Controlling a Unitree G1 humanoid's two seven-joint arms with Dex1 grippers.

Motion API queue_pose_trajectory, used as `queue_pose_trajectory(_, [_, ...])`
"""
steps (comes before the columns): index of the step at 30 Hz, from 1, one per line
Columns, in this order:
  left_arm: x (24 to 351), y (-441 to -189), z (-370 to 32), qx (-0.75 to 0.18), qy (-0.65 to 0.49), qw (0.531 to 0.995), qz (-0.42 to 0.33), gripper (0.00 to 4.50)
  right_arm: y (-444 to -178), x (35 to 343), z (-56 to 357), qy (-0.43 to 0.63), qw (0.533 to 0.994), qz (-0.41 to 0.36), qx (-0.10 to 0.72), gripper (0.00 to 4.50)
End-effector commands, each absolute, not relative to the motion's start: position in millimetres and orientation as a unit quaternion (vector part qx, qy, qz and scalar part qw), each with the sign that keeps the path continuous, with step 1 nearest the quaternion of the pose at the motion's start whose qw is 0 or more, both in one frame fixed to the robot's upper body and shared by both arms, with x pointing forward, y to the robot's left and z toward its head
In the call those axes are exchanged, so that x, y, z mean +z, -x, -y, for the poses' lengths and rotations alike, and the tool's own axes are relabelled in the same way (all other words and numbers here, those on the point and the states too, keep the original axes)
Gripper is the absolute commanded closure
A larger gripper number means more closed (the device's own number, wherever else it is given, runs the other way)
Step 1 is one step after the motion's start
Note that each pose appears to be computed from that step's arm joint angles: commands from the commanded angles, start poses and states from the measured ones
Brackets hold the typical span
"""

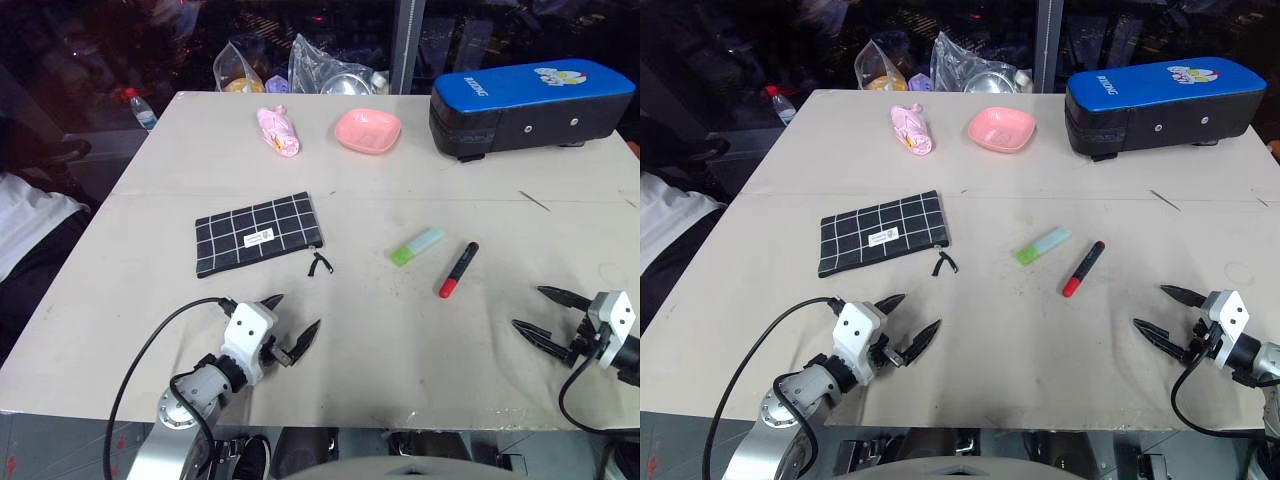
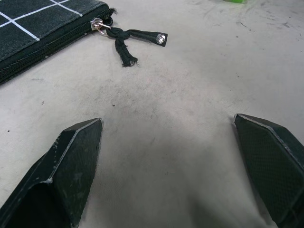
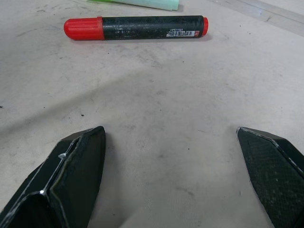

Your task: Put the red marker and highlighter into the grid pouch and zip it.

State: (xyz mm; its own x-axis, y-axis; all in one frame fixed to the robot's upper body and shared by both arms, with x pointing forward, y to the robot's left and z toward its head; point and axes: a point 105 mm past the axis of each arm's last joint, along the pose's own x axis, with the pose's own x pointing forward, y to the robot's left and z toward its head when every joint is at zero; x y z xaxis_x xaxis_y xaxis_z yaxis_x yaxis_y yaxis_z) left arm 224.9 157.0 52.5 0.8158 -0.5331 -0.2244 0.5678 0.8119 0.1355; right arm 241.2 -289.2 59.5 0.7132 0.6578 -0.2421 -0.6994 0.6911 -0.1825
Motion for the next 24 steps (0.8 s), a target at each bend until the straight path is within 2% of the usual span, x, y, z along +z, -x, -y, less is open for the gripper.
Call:
queue_pose_trajectory(1, [52.5, -222.6, -161.4, -0.291, -0.103, 0.947, -0.091, 0.0, -237.3, 57.7, 296.2, 0.134, 0.918, -0.083, 0.364, 0.04])
queue_pose_trajectory(12, [56.5, -227.0, -171.4, -0.295, -0.114, 0.945, -0.085, 0.0, -238.0, 54.2, 288.1, 0.127, 0.916, -0.069, 0.374, 0.04])
queue_pose_trajectory(17, [65.7, -226.0, -181.9, -0.299, -0.109, 0.945, -0.073, 0.0, -239.8, 70.3, 269.9, 0.098, 0.909, -0.031, 0.403, 0.04])
queue_pose_trajectory(24, [94.6, -232.1, -237.7, -0.262, -0.14, 0.954, -0.05, 0.0, -239.1, 95.4, 224.0, 0.075, 0.878, 0.017, 0.472, 0.04])
